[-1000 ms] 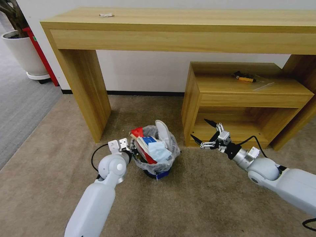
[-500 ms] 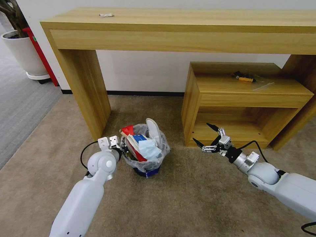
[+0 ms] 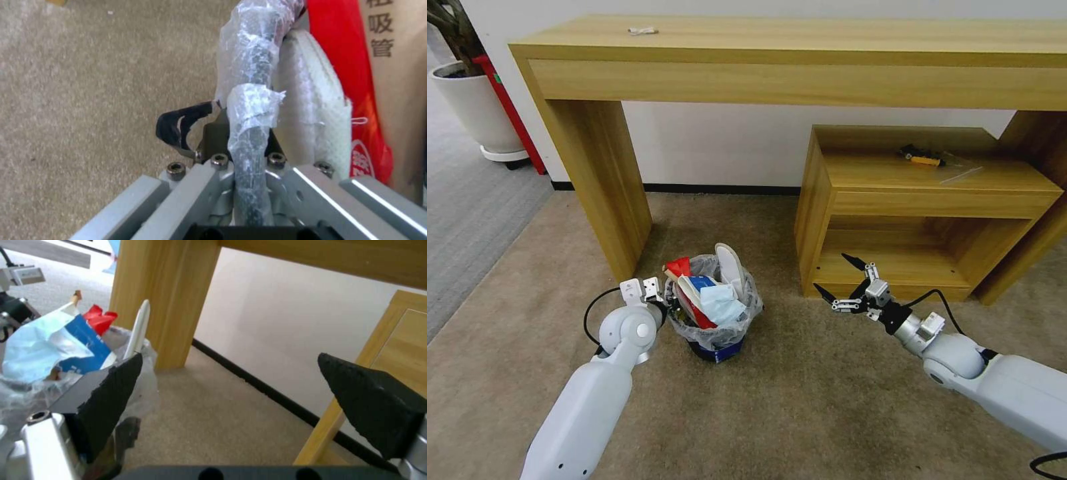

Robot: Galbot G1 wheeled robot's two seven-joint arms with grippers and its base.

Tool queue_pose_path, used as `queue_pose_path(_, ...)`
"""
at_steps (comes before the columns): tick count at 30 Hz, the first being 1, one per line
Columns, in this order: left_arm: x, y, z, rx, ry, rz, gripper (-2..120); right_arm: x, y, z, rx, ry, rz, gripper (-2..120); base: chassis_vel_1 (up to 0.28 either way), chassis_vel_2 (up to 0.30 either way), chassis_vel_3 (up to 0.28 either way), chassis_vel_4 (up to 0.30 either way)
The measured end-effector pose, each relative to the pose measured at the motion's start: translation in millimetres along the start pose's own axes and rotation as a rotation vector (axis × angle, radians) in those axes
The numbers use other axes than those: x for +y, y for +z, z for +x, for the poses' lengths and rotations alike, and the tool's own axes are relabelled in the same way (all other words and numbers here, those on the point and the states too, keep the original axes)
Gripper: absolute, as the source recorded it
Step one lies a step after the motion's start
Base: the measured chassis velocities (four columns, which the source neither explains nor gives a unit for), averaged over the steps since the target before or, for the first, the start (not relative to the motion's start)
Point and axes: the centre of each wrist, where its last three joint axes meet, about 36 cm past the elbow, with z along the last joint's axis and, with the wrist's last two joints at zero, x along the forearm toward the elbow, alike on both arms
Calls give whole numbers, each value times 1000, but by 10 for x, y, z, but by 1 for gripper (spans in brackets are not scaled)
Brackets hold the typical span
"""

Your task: Pick up the trash bin and place the garbage on the floor into it.

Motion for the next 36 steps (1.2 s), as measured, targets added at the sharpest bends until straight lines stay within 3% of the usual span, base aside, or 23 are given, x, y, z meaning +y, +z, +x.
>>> queue_pose_path(34,-240,181,-94,57,14,-24,0,42,105,140,20,-6,16,100,0,0,0,0)
queue_pose_path(36,-255,180,-93,59,18,-22,7,43,111,150,22,-5,18,100,0,0,0,0)
